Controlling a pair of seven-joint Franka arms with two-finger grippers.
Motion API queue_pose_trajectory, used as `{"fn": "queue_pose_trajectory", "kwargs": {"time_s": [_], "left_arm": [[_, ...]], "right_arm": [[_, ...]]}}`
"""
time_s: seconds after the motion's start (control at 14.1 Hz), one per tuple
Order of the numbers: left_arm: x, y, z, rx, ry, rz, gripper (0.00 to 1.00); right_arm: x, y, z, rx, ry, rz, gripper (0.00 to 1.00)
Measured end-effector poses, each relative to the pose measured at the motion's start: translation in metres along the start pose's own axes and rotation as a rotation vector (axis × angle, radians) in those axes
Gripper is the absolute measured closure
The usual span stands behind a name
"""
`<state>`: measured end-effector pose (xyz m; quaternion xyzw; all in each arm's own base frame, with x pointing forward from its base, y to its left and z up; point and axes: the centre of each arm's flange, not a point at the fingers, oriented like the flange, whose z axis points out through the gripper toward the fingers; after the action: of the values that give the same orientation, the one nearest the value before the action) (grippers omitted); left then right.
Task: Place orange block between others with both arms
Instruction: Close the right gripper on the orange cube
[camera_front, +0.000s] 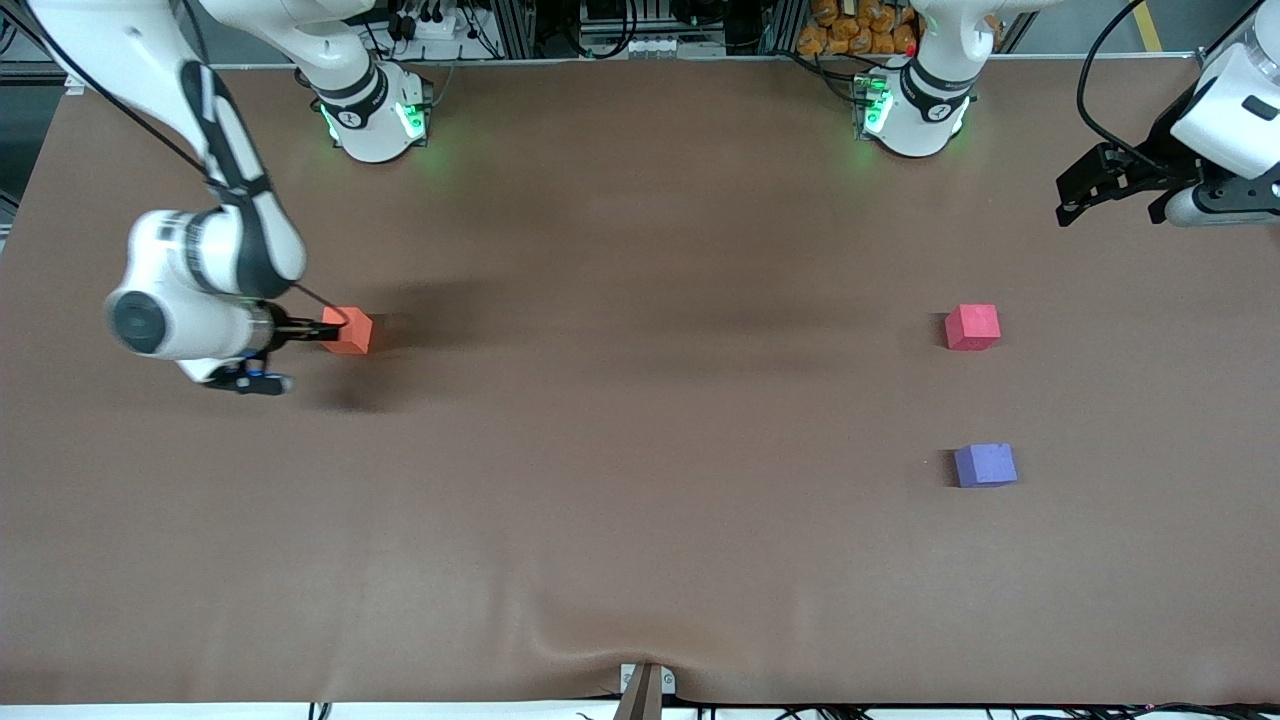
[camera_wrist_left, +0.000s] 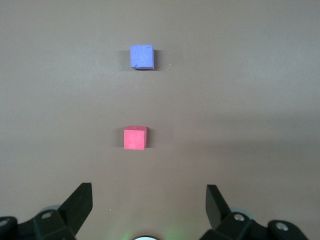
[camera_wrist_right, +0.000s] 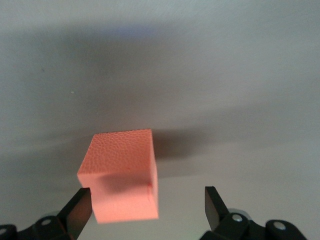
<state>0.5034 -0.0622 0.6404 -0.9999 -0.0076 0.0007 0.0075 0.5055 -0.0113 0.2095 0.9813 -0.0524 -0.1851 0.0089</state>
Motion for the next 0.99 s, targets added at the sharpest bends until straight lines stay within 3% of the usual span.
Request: {"fn": "queue_pose_trajectory", "kwargs": {"time_s": [0.21, 0.99], "left_arm": [[0.0008, 0.0000, 0.0028, 0.000, -0.006, 0.000, 0.00], [0.0007, -0.0001, 0.0078, 0.001, -0.016, 0.000, 0.00]], "right_arm": [[0.0034, -0.0112, 0.0045, 0.021, 0.021, -0.008, 0.00], [0.0017, -0.0114, 0.0052, 0.039, 0.001, 0.003, 0.00]]}}
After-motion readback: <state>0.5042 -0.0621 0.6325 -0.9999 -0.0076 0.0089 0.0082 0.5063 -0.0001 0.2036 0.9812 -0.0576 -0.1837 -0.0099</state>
